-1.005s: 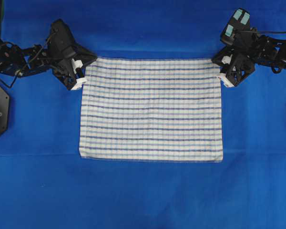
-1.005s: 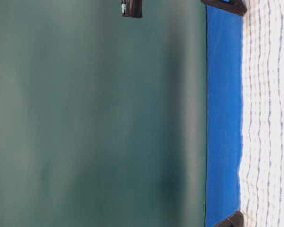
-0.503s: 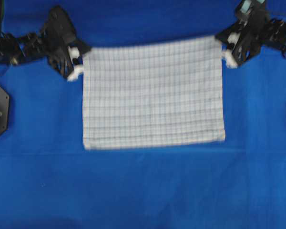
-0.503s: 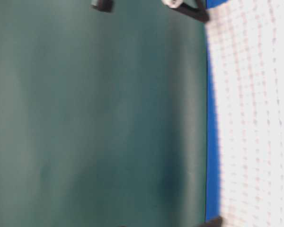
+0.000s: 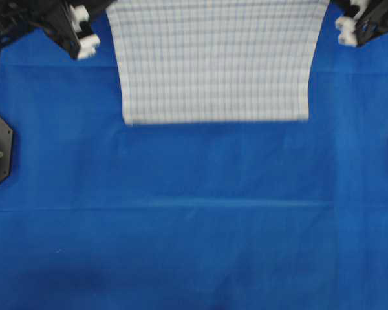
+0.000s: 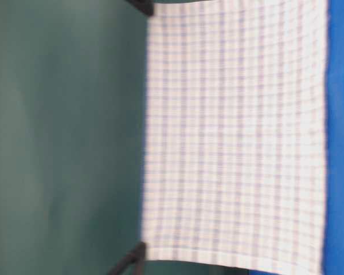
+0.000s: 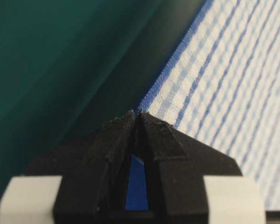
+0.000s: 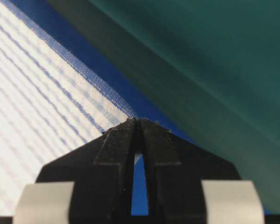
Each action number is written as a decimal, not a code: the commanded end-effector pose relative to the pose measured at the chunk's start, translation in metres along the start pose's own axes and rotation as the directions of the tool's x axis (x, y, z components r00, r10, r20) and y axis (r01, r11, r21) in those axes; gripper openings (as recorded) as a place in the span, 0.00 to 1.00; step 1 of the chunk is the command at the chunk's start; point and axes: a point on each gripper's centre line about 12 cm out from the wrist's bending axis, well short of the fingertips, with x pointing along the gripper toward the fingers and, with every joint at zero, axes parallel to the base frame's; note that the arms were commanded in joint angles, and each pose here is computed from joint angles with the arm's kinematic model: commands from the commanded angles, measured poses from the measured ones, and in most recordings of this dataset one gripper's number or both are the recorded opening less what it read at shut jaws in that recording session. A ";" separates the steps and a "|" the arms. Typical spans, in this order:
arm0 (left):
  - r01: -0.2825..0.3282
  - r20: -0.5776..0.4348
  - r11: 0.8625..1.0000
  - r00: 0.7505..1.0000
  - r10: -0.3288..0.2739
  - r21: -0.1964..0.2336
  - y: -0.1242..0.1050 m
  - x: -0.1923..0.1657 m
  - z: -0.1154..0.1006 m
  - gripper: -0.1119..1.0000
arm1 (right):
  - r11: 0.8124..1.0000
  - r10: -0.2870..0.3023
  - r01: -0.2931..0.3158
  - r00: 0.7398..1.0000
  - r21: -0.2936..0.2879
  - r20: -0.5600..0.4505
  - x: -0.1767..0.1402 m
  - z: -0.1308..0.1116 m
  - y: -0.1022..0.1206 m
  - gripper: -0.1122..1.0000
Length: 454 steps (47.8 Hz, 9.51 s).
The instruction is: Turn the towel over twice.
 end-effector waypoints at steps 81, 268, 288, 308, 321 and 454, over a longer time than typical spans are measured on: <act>0.510 -0.381 0.848 0.763 -0.523 -0.144 -0.171 -0.067 -0.092 0.14 | 0.892 0.441 -0.423 0.740 0.159 -0.508 -0.054 -0.140 0.157 0.15; 0.093 -0.236 0.988 0.964 -0.120 -0.123 -0.055 0.051 -0.125 0.80 | 0.991 0.108 -0.134 0.889 -0.028 -0.445 0.083 -0.136 0.036 0.66; 0.089 -0.316 0.988 0.941 -0.125 -0.125 -0.057 0.065 -0.147 0.48 | 0.989 0.113 -0.143 0.882 -0.031 -0.457 0.088 -0.143 0.034 0.53; 0.100 -0.350 0.990 0.928 -0.130 -0.104 -0.057 0.060 -0.152 0.12 | 0.988 0.127 -0.153 0.888 -0.024 -0.443 0.087 -0.142 0.035 0.14; 0.097 -0.304 0.991 0.945 -0.122 -0.097 -0.051 0.054 -0.125 0.12 | 0.989 0.126 -0.147 0.909 -0.022 -0.397 0.085 -0.125 0.035 0.14; 0.651 -0.378 0.739 0.649 -0.660 -0.171 -0.236 -0.089 -0.117 0.12 | 0.934 0.322 -0.342 0.686 0.101 -0.653 -0.069 -0.168 0.245 0.14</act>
